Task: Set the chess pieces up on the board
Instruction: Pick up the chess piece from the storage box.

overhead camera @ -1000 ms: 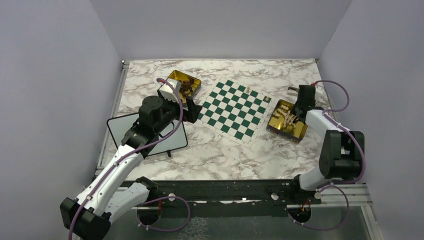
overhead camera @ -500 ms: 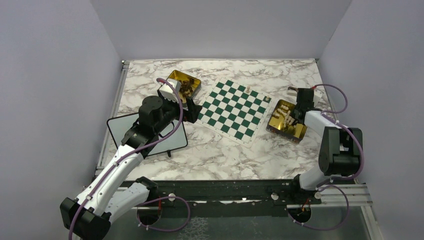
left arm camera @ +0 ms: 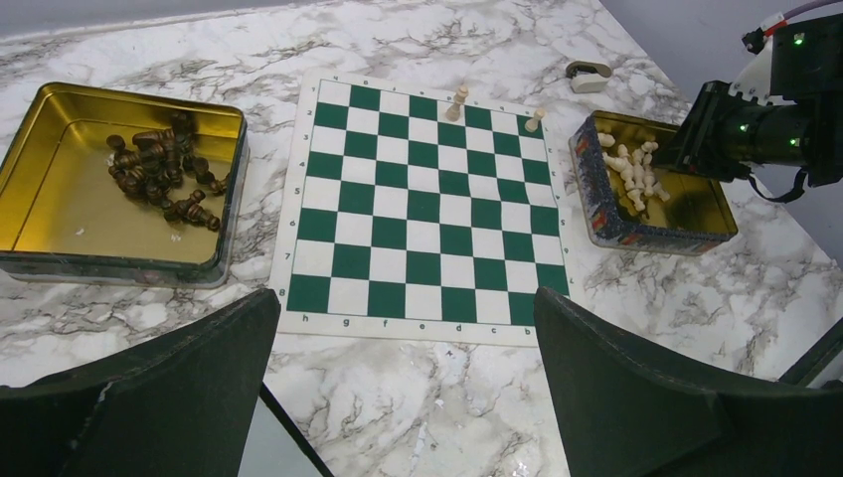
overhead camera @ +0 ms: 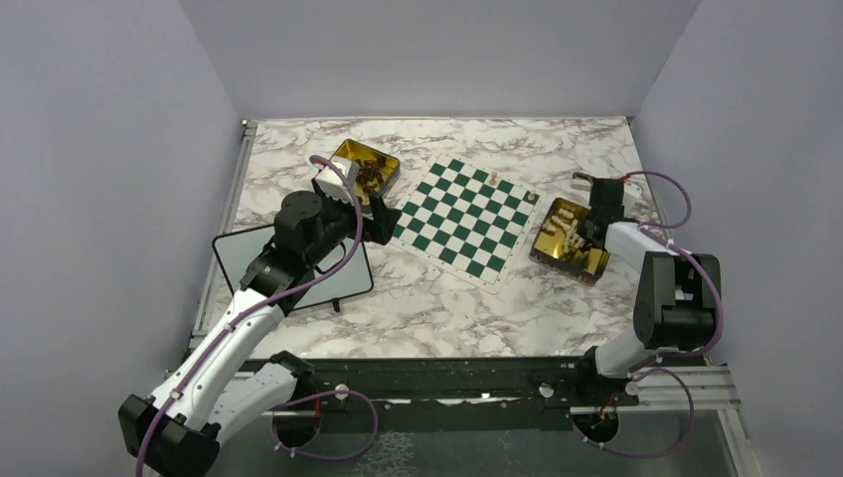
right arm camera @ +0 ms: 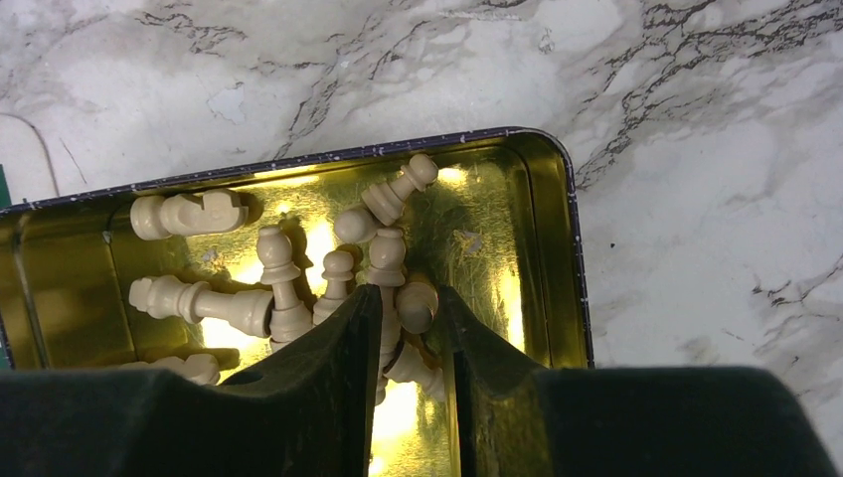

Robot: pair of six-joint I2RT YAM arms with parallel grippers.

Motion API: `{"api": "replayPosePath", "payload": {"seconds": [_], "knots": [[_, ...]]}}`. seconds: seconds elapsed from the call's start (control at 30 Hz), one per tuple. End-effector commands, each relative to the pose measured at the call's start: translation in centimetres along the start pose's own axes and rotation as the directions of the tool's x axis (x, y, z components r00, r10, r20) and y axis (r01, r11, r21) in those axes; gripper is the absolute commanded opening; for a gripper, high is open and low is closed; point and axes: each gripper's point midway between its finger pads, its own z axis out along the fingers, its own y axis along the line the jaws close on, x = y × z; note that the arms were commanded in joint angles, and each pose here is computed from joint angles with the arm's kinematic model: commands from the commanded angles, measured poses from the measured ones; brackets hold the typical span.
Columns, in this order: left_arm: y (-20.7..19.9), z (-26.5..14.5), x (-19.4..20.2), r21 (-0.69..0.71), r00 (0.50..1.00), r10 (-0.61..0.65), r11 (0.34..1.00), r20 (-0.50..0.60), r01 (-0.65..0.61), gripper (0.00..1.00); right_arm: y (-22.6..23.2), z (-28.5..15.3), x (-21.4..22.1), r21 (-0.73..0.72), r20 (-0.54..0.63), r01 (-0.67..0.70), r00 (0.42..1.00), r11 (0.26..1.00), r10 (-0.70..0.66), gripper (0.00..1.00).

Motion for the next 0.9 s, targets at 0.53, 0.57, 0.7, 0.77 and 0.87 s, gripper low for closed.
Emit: {"api": "replayPosePath", "payload": {"seconds": [0.53,0.57,0.7,0.77,0.87], "knots": [[-0.5,-0.1,-0.5,0.024,1.0,0.005,1.0,0.024,-0.005,0.99,-0.8,-0.9,-1.6,0.037,0.034,-0.007,0.999,0.999,0.005,0.18],[-0.5,-0.1,-0.5,0.025,1.0,0.005,1.0,0.025,-0.005,0.99,-0.8,-1.2,-2.1,0.039,0.04,-0.009,0.999,0.999,0.007,0.18],[-0.5,0.0,-0.4,0.026,1.0,0.003,1.0,0.021,-0.004,0.99,-0.8,-2.3,-3.6,0.04,0.059,-0.013,0.998,0.999,0.011,0.18],[-0.6,0.0,-0.4,0.029,1.0,0.001,1.0,0.019,-0.002,0.99,-0.7,-3.0,-4.6,0.037,0.075,-0.015,0.997,0.999,0.012,0.18],[-0.5,0.1,-0.3,0.026,1.0,0.001,1.0,0.015,-0.002,0.99,-0.2,-4.2,-6.3,0.004,0.108,-0.027,0.994,1.0,0.026,0.17]]}}
